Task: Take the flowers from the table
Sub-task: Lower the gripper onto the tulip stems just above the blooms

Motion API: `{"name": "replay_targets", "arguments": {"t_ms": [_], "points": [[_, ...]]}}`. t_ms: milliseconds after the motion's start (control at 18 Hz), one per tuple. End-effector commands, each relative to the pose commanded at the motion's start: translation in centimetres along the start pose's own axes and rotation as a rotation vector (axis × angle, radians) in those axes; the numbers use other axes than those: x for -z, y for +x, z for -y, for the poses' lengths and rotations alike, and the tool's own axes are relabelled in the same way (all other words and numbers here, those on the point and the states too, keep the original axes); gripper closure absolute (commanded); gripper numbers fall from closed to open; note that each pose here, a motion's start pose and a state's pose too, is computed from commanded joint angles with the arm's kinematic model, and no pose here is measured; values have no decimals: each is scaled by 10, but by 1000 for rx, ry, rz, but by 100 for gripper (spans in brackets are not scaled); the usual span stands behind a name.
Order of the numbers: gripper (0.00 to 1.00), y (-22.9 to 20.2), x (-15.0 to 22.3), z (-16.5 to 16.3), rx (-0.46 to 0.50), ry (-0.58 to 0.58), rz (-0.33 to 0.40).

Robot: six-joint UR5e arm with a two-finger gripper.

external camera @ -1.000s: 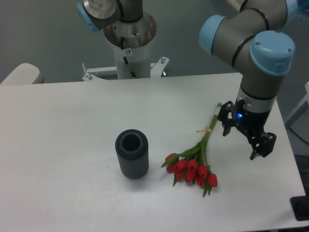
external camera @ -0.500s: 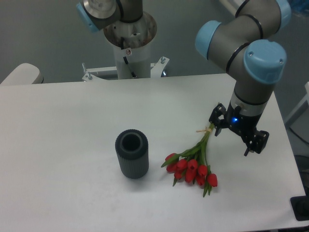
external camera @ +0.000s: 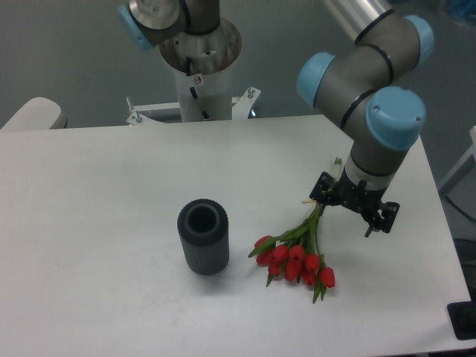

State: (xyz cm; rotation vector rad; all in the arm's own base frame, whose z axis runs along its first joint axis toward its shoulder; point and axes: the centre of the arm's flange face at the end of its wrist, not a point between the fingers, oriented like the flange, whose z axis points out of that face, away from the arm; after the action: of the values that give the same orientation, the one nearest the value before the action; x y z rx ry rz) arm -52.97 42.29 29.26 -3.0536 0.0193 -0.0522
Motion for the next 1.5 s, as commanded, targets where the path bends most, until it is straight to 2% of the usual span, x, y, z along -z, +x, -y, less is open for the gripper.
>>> {"name": "replay_targets", "arguments": {"t_ms": [222,556,833,1056,1500], "points": [[0,8,-24,-13,-2,-4,-4],[0,32,-58,-21,-19,15,35],[0,48,-65,-27,-58,6,17],[0,55,-79,-32,-73,16,36],[0,64,-100,-21,-93,19,40]]}}
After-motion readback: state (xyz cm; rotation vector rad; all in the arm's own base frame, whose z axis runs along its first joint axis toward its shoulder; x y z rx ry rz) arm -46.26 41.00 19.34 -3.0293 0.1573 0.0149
